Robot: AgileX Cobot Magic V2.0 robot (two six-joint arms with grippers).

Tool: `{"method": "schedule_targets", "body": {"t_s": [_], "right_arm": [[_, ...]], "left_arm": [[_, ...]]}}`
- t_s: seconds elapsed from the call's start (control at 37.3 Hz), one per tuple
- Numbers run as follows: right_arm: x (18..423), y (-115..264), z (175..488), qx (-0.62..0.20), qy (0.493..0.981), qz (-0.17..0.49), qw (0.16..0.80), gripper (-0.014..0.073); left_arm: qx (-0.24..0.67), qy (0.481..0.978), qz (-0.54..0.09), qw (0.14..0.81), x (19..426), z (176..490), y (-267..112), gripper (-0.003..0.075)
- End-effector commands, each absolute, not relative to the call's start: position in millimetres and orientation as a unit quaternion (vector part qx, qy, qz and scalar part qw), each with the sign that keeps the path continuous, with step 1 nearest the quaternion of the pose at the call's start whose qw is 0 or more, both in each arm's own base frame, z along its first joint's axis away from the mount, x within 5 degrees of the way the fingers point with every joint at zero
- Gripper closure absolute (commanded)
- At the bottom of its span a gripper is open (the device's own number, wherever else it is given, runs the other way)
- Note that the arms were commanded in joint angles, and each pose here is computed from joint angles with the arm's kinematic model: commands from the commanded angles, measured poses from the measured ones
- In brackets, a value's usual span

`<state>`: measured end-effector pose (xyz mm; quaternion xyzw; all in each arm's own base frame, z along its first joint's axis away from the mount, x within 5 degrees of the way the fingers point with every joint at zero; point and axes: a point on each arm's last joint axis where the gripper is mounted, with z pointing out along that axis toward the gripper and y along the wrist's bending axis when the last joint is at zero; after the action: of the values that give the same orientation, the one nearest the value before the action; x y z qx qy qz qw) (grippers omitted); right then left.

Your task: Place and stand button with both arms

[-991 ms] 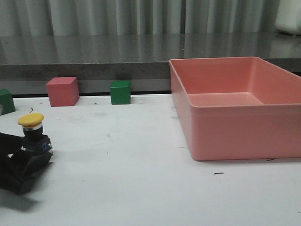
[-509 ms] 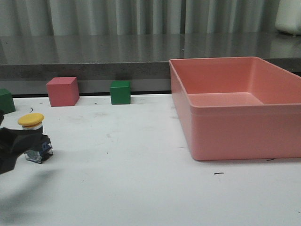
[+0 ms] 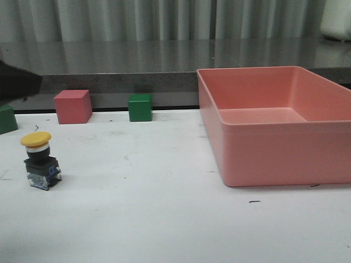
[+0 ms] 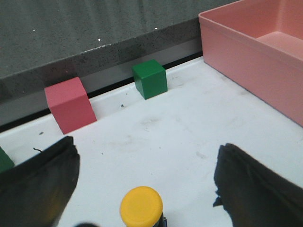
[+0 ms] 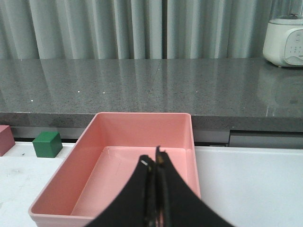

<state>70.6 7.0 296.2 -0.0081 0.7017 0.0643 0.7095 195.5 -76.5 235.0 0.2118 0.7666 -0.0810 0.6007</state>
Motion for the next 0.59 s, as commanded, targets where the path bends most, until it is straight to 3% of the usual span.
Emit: {"method": "schedule_targets", "body": {"t_s": [0.0,0.29,0.4,0.56], "right_arm": [[69.4,6.9,312.2,-0.013,0.664,0.06,0.746,0.0665],[69.4,6.9,312.2,-0.013,0.664,0.06,0.746,0.0665],[69.4,6.9,312.2,-0.013,0.664,0.06,0.746,0.0665],[69.4,6.9,312.2,-0.013,0.664,0.06,0.746,0.0665]], "left_arm": [[0.179,0.743,-0.095,0.637,191.4,280.4,-74.6,0.0153],[0.157,0.755,-0.095,0.629,138.4,332.6,-51.6,0.0182],[0.155,0.759,-0.093,0.625,117.5,337.3,-43.3,0.0279],[0.153,0.757,-0.092,0.628,88.4,340.7,-31.7,0.0507]]}}
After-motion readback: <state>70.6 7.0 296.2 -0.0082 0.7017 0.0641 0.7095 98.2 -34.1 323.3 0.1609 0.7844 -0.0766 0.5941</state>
